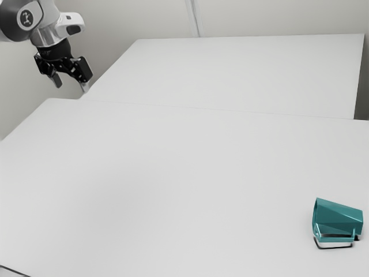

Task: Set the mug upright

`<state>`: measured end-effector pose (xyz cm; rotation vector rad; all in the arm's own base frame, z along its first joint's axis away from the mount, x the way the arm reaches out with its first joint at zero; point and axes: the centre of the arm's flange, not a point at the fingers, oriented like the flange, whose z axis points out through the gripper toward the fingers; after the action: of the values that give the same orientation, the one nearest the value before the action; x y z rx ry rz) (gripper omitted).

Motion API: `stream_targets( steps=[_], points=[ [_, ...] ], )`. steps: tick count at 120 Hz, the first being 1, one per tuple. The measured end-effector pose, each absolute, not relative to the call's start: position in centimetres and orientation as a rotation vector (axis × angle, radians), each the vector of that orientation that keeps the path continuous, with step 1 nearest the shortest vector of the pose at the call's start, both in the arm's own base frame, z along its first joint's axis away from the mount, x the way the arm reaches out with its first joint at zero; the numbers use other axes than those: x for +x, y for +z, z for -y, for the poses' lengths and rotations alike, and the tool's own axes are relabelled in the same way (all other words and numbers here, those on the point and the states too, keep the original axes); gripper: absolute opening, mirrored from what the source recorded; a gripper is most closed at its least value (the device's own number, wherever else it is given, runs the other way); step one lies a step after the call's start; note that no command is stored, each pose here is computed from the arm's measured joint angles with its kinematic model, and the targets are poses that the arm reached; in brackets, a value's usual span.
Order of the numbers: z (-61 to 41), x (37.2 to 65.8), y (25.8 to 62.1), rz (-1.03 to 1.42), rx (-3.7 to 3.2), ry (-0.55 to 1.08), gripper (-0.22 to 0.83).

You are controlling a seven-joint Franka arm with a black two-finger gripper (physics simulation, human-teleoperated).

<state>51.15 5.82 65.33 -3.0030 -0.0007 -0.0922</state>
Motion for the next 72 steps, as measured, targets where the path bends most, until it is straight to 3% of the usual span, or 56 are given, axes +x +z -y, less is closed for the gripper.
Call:
stream_targets(
  steps=[43,72],
  points=[
    [-5.3,51.9,64.3,-0.06,-3.03,-0.107,0.62],
    [0.4,55.0,54.8,-0.048,-3.33,-0.005,0.62]
  ],
)
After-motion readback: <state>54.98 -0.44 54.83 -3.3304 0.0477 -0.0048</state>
